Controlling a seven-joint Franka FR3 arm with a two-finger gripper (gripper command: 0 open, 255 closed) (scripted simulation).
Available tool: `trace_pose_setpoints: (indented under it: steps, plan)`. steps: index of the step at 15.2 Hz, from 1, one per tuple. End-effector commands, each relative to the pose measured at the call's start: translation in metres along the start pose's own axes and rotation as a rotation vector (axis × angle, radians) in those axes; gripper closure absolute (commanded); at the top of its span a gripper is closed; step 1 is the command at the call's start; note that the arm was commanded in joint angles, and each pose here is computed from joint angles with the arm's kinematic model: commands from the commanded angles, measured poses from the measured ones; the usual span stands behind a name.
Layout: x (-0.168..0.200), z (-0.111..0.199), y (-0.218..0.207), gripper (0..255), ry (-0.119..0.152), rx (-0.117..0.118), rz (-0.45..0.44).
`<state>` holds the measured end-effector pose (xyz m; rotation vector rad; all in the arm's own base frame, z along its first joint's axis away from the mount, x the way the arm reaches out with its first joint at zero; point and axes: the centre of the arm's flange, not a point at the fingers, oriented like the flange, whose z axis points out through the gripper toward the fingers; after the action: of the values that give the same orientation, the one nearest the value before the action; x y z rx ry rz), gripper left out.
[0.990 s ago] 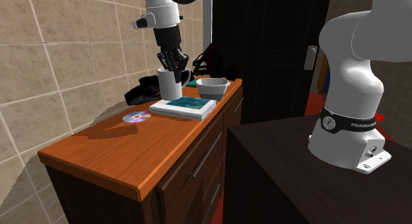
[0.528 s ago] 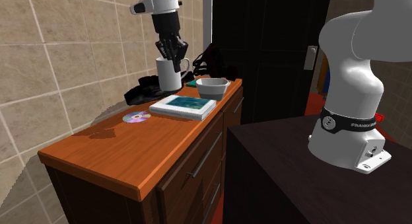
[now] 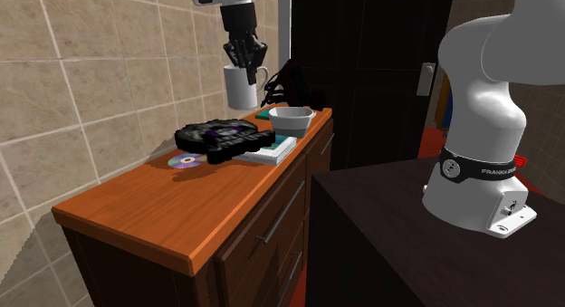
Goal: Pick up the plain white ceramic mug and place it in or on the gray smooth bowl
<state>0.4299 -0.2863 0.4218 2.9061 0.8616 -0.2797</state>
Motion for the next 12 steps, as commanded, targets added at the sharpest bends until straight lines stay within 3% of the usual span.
trace_pose_setpoints:
  steps: [1, 12]
  plan:
    - [-0.026, 0.007, 0.002, 255, 0.0, 0.0, -0.001]
    - [-0.168, 0.027, 0.026, 255, 0.0, 0.0, -0.001]
